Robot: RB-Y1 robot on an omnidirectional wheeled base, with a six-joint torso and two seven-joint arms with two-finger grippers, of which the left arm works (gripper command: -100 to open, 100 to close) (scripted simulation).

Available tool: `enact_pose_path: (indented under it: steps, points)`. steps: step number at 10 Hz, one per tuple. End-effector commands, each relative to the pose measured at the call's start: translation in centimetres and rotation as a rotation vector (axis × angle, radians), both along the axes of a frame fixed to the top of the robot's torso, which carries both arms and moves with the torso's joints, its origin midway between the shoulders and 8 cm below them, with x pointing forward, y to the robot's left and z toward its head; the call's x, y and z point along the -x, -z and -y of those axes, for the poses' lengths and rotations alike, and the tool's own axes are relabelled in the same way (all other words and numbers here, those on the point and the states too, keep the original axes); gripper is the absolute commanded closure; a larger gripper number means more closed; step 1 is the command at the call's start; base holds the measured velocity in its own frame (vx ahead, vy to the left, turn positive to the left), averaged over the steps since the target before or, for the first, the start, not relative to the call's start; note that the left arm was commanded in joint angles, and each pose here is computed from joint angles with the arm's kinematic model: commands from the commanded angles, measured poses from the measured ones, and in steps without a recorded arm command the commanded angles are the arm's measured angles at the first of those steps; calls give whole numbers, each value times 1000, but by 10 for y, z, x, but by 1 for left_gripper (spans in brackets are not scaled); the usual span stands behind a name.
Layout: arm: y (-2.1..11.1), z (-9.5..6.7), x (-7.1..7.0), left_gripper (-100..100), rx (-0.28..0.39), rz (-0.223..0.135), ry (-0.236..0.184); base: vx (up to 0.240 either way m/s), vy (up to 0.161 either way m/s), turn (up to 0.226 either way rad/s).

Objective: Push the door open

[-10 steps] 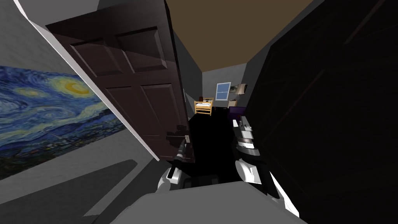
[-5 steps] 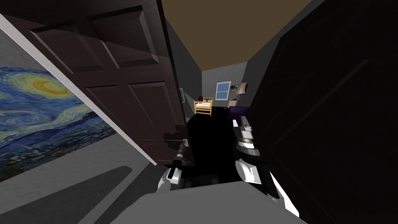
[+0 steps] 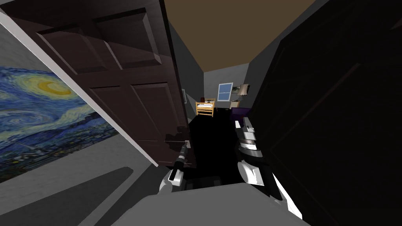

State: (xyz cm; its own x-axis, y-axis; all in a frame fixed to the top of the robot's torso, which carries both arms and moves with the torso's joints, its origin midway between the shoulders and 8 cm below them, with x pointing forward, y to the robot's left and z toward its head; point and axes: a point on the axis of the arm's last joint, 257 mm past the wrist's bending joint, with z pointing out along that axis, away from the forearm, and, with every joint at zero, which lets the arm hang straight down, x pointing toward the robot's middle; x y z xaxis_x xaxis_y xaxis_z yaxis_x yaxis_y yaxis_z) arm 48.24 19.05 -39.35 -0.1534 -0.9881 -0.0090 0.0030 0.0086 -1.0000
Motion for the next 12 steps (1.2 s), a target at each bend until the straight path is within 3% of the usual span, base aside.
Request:
enact_pose_path:
  steps: [1, 9, 12]
  points:
    - [0, -10, -1, 100, -4, 0, -18, 82, -30, 29]
    - [-1, -47, -4, 100, -12, 2, -98, 170, -65, 37]
    - [-2, -70, -4, 100, -13, 2, -152, 182, -71, 69]
